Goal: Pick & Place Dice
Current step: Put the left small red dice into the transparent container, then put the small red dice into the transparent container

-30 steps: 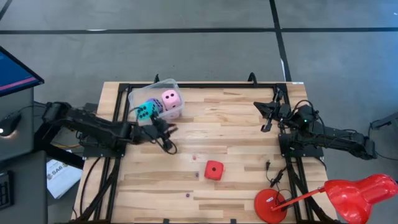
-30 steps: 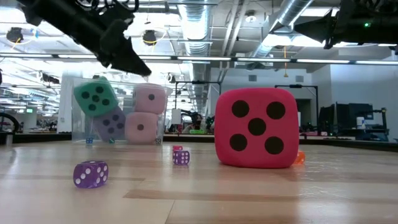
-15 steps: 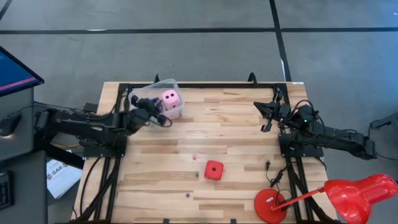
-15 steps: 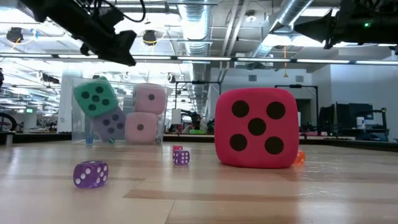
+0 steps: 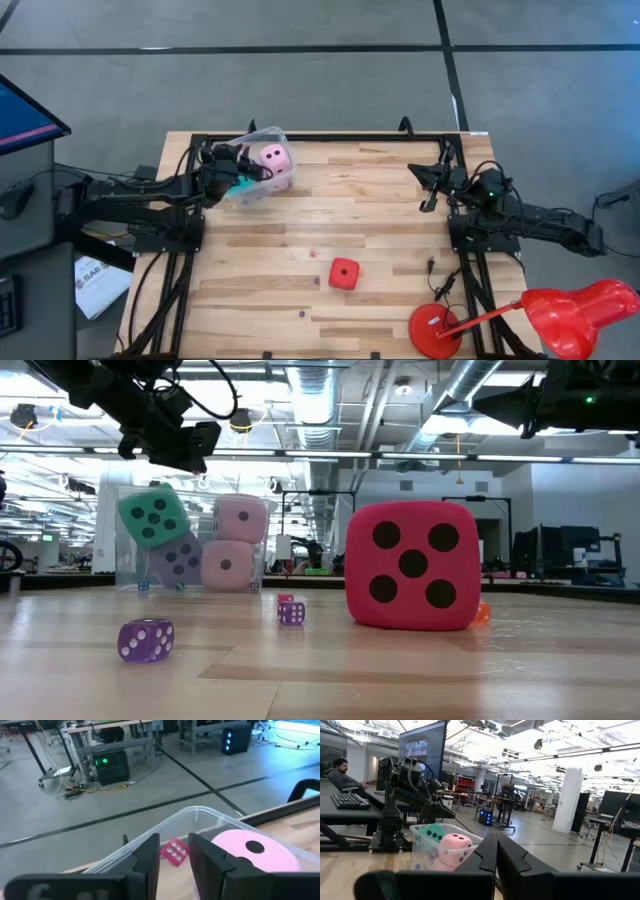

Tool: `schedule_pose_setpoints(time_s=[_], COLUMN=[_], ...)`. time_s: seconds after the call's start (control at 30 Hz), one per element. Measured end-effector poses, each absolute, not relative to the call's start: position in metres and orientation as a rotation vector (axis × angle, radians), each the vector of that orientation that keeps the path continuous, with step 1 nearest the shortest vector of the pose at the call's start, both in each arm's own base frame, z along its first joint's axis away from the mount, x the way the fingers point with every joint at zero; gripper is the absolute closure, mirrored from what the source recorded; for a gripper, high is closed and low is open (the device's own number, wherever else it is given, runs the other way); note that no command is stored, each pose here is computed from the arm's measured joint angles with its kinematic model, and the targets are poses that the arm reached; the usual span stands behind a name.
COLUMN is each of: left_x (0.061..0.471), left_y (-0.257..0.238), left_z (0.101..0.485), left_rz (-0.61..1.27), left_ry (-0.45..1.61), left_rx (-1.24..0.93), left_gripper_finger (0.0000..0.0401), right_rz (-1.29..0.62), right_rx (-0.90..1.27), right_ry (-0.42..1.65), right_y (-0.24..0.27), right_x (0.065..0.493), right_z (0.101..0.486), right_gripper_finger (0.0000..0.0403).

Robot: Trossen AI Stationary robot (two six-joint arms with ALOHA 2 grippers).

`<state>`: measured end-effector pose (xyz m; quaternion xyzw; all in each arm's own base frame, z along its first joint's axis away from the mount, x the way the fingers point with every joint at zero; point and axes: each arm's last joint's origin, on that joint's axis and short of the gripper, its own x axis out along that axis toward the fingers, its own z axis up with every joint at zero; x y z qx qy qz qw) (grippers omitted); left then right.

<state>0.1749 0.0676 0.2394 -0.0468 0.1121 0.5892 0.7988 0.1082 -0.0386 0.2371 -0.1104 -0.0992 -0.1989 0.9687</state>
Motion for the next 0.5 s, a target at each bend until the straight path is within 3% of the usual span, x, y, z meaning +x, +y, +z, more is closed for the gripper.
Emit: schedule_pose_setpoints(time_s=[0.33, 0.5], left_x=[0.1754, 0.1777], left_y=[0.0663, 0.064], left_z=[0.2355, 0.235], left_rz=[1.188, 1.112], left_ry=[0.298, 0.309], left_rx=[-0.11, -0.132], left_gripper_finger=[0.0239, 0.0222], right_rz=[-0.402, -0.402], right_rx=[-0.223, -0.223], right_ry=[-0.2, -0.201], right_y=[-0.0386, -0.0386], right_x=[0.1082, 0.1081], right_z=[0.2371, 0.2371], right_gripper_finger=[0.0403, 0.0403])
